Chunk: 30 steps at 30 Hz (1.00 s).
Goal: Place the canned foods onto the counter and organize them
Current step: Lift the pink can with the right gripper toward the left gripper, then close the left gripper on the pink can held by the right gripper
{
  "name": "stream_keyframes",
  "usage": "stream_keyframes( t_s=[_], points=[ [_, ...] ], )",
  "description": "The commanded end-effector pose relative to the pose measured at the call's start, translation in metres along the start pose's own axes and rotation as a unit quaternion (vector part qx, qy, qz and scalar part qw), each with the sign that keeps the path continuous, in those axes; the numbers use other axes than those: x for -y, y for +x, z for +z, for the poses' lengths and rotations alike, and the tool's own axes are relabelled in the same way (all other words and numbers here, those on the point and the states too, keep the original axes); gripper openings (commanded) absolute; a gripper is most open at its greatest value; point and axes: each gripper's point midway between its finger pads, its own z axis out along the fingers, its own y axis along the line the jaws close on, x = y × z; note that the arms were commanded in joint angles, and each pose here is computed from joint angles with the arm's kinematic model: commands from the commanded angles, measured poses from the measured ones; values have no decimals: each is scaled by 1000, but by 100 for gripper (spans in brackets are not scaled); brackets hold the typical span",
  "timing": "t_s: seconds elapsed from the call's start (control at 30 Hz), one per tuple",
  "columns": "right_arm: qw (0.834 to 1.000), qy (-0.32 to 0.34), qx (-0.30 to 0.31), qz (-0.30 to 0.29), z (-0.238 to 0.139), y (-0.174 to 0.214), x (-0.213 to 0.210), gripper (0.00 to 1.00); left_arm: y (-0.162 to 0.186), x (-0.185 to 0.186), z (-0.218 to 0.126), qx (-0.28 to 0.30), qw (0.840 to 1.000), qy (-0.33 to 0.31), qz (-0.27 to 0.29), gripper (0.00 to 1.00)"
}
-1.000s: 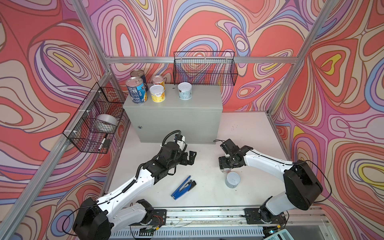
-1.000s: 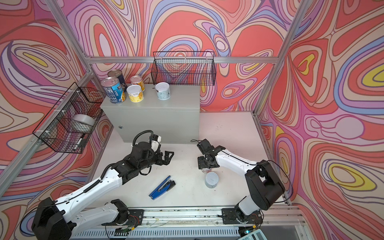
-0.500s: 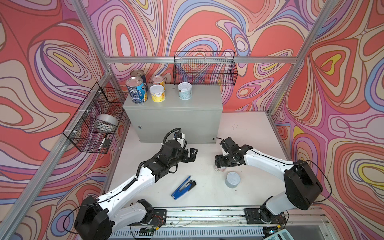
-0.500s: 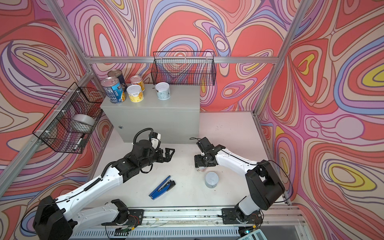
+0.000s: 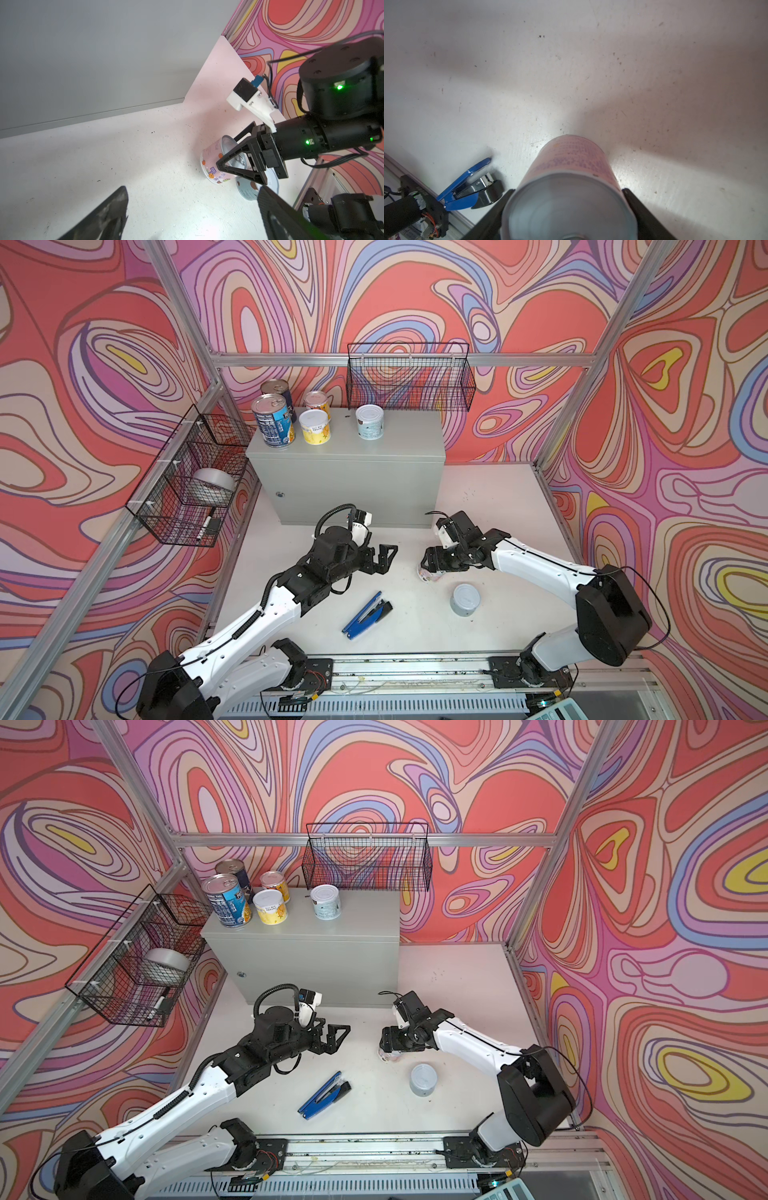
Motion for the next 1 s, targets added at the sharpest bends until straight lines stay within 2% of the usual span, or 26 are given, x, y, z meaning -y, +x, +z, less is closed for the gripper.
stream_keyframes(
  t_s=[0.0,0.17,0.3,0.53,0.73,0.97],
  points=[
    [996,-63,55,-18,-31,-27,-33,59,-4,21,-1,7,998,50,26,100],
    [993,-97,58,-31,-45,-26,-47,59,-2,30,-1,9,997,55,54,99],
    [990,-125,61,-39,-55,-24,-56,59,4,41,4,-10,995,52,84,99],
    [986,-145,69,-40,-62,-20,-56,59,24,84,18,-49,981,96,164,99],
    [979,-182,79,-41,-80,-16,-65,59,26,100,23,-38,977,134,163,99],
    [972,-218,72,-42,-90,-6,-71,59,30,104,30,-46,973,139,178,99]
  ],
)
